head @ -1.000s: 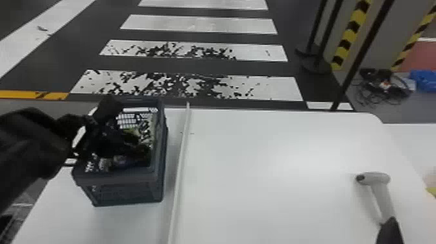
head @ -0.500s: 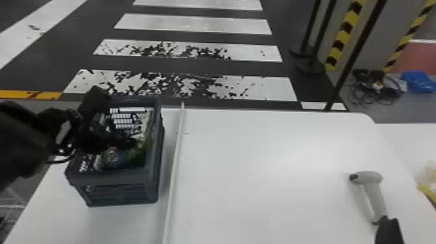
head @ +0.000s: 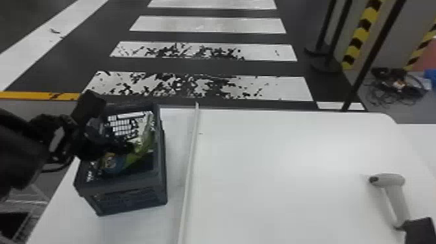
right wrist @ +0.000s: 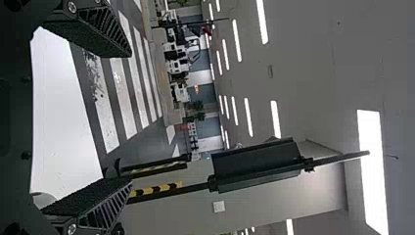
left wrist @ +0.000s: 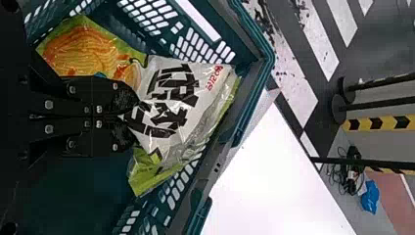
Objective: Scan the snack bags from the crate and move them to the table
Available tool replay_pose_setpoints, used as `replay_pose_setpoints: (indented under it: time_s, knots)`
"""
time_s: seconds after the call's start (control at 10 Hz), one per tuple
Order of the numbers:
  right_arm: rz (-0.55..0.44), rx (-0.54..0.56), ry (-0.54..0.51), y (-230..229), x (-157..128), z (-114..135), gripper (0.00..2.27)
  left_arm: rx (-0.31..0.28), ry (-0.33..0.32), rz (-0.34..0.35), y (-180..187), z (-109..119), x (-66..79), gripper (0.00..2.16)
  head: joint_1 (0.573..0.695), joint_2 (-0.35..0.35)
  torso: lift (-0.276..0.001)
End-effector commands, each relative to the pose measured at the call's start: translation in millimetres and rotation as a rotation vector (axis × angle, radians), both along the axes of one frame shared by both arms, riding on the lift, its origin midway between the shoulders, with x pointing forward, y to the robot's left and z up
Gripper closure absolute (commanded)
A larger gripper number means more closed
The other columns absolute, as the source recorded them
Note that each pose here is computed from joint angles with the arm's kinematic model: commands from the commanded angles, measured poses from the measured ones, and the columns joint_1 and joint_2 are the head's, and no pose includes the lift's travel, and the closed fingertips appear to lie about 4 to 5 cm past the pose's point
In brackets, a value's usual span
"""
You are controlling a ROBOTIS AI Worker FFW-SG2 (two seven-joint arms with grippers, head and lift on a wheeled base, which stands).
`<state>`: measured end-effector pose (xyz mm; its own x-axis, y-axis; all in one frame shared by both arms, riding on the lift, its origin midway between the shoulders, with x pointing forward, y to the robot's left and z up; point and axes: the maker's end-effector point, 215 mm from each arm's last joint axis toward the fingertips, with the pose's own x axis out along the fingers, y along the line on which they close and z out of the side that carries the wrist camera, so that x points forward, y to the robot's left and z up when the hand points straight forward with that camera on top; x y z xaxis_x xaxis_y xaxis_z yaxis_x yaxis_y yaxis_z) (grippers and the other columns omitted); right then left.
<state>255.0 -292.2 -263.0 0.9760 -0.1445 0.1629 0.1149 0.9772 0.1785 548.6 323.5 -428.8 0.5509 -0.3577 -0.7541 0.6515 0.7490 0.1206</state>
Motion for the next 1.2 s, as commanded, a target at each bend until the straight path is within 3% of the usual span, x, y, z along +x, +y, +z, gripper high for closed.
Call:
replay_pose_setpoints:
  time_s: [0.0,0.1,0.3,0.4,1.1]
  knots:
    - [0.005,0.008,-0.006,3,0,3,0.08,0.002,-0.014,0.003,1,4,-5.2,1.77,0.695,0.04,-0.095]
    - [0.005,0.009,-0.011,4,0,6,0.08,-0.006,-0.024,-0.002,-3,9,-10.0,1.8,0.695,0.049,-0.095]
    - [0.009,0.009,-0.006,4,-2,5,0.08,-0.022,-0.14,0.019,-5,37,-3.0,1.86,0.695,0.048,-0.095]
    - [0.009,0.005,-0.006,3,-2,7,0.08,-0.029,-0.161,0.02,-9,44,-0.9,1.86,0.695,0.05,-0.095]
    - [0.012,0.006,-0.026,2,-2,18,0.08,-0.053,-0.211,0.053,-8,79,-3.9,1.87,0.695,0.034,-0.095]
